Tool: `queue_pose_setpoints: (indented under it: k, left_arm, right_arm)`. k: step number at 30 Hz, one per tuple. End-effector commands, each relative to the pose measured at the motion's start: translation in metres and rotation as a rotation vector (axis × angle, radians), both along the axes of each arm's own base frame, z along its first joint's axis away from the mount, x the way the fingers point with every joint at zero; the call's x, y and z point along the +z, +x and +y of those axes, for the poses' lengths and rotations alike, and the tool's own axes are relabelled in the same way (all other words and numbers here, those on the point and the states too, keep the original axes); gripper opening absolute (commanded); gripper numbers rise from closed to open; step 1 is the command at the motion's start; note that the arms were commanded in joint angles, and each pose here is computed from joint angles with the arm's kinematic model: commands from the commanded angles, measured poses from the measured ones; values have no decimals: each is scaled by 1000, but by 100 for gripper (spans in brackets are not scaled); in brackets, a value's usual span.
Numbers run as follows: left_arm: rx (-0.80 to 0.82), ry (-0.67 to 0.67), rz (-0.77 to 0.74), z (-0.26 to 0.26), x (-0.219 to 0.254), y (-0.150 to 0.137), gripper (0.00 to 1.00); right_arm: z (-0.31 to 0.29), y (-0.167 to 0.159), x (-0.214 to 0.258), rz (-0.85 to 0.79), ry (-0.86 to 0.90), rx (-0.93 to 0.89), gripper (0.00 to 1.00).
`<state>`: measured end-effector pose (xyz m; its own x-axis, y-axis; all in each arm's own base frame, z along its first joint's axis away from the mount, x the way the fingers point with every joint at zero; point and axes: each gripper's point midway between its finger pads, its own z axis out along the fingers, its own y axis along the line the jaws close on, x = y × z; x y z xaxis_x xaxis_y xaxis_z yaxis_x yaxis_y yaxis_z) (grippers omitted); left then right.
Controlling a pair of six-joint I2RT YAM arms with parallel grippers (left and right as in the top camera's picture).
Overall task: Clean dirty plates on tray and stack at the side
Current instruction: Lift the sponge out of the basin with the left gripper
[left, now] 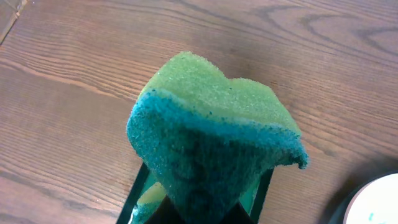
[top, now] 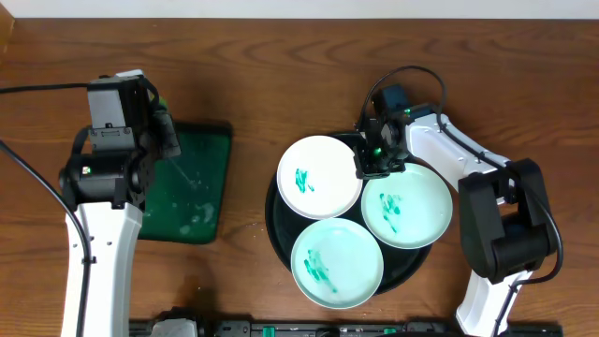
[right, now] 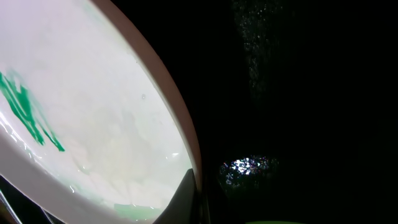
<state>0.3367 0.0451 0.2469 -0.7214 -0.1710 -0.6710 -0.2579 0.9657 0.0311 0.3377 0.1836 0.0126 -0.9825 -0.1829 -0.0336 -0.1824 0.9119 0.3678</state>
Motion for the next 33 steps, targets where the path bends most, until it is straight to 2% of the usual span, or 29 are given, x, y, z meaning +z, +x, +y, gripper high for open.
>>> queue_pose_setpoints:
  k: [1, 17, 23, 26, 29, 33]
  left_arm:
    - [-7, 27, -8, 2, 4, 2, 7]
    - [-7, 25, 26, 2, -3, 0, 7]
    - [91, -62, 263, 1, -63, -12, 7]
    - [65, -142, 384, -14, -95, -14, 7]
    - [9, -202, 404, -30, -104, -9, 7]
    - [-93, -301, 365, -63, -93, -2, 7]
  right_arm:
    - [1, -4, -2, 6, 4, 26, 1]
    - [1, -4, -2, 6, 4, 25, 1]
    - [1, -3, -2, 5, 4, 25, 1]
    - [1, -4, -2, 6, 4, 25, 1]
    - [1, -4, -2, 10, 3, 25, 1]
    - [1, -4, -2, 7, 3, 25, 1]
